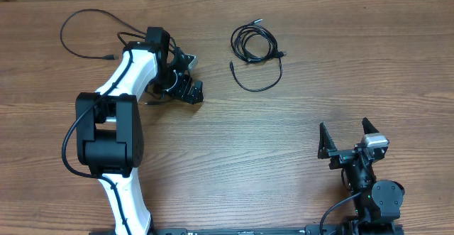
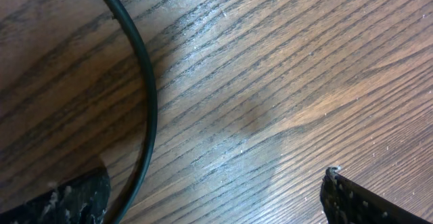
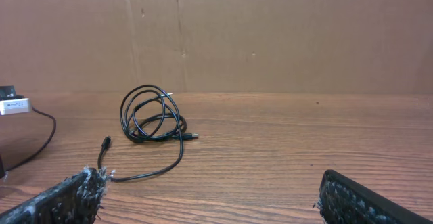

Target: Untangle cables

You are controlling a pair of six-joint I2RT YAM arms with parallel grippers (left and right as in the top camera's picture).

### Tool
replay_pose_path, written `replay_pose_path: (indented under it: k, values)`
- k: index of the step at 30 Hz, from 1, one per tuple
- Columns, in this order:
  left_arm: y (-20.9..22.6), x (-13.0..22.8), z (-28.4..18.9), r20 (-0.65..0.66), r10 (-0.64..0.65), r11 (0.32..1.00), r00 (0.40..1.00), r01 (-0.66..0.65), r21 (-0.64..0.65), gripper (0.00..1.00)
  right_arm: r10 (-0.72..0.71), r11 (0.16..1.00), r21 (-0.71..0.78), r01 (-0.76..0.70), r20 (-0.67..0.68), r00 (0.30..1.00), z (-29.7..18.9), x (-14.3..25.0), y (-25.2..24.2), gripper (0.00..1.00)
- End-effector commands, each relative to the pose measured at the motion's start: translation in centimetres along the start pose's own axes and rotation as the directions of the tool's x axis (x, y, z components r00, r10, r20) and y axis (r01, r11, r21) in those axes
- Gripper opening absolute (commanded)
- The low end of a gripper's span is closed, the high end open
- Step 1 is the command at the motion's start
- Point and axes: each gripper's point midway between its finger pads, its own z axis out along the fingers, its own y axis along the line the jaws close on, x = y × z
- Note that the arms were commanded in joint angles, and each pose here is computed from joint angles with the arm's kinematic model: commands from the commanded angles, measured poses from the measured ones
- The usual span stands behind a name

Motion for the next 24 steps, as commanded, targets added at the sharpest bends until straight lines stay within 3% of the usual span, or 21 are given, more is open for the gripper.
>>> replay_pose_path:
  k: [1, 13, 16, 19, 24]
  values:
    - [0.3, 1.3, 1.6, -0.045, -0.033, 0.999, 0.998, 0.033, 0.002, 1.0, -0.005, 1.0, 0.007, 0.005, -0.002, 1.0, 0.0, 0.3, -0.2, 1.0]
    - [0.4, 0.6, 1.7, -0.02, -0.042, 0.999, 0.999, 0.042, -0.012, 1.0, -0.005, 1.0, 0.007, 0.005, -0.002, 1.0, 0.0, 0.3, -0.2, 1.0]
    - [1.7, 1.0, 1.6, -0.041, -0.024, 0.996, 0.999, 0.02, -0.085, 1.0, -0.005, 1.0, 0.007, 0.005, -0.002, 1.0, 0.0, 0.3, -0.2, 1.0]
    - [3.8, 2.1, 1.2, -0.096, -0.026, 0.977, 0.995, 0.005, -0.213, 0.92, -0.005, 1.0, 0.007, 0.005, -0.002, 1.0, 0.0, 0.3, -0.2, 1.0]
    - [4.5, 2.3, 1.0, -0.107, -0.028, 0.968, 0.994, 0.001, -0.25, 0.88, -0.005, 1.0, 0.007, 0.005, -0.002, 1.0, 0.0, 0.3, -0.2, 1.0]
